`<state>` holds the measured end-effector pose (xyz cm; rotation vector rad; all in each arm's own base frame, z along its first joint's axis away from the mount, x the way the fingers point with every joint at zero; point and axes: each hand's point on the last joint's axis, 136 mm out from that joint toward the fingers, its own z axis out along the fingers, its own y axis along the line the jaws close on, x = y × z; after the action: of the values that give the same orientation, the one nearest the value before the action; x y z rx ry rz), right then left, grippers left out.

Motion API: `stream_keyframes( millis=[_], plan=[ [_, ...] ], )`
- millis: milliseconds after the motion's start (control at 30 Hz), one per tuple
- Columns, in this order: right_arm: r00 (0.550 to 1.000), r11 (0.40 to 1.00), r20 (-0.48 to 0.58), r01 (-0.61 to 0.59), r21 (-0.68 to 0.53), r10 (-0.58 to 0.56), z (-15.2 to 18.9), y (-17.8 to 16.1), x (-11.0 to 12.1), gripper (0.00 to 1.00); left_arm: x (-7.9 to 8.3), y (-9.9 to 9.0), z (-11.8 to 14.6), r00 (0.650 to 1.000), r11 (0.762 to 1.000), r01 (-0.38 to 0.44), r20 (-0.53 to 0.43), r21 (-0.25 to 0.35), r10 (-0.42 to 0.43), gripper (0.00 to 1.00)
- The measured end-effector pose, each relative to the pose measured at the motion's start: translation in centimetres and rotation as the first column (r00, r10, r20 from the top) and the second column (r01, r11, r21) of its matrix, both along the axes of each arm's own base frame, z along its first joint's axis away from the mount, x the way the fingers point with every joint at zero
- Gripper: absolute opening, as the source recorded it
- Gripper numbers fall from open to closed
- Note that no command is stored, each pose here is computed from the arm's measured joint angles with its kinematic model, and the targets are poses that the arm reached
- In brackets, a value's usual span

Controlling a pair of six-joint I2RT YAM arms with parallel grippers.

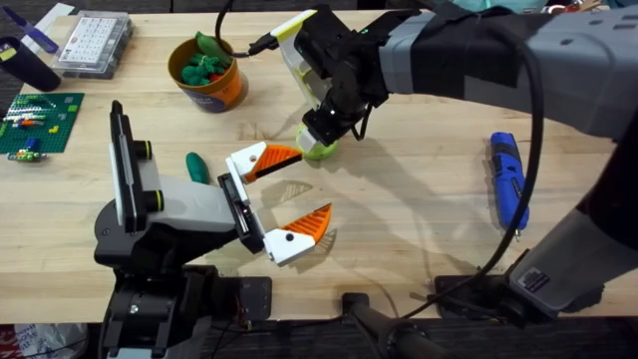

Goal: Pick up the gripper from the table and insert it into the empty holder that is missing its gripper. Then pick up a screw, insert it into the mounting hole, and use the screwdriver to tighten it. Finally, clean up the table by picking up the vegetable and placing it into the bucket.

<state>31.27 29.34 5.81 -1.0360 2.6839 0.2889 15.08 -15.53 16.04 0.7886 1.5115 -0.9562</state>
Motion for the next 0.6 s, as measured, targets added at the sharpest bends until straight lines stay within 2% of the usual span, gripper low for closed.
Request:
stream_keyframes(
  millis=[600],
  plan=[
    [1.000, 1.000, -0.031, 0.001, -0.029, -0.001, -0.27, -0.71, -0.72, 0.432, 0.00, 0.00, 0.00, 1.000, 1.000, 0.000, 0.000, 0.000, 0.000, 0.986]
  ],
)
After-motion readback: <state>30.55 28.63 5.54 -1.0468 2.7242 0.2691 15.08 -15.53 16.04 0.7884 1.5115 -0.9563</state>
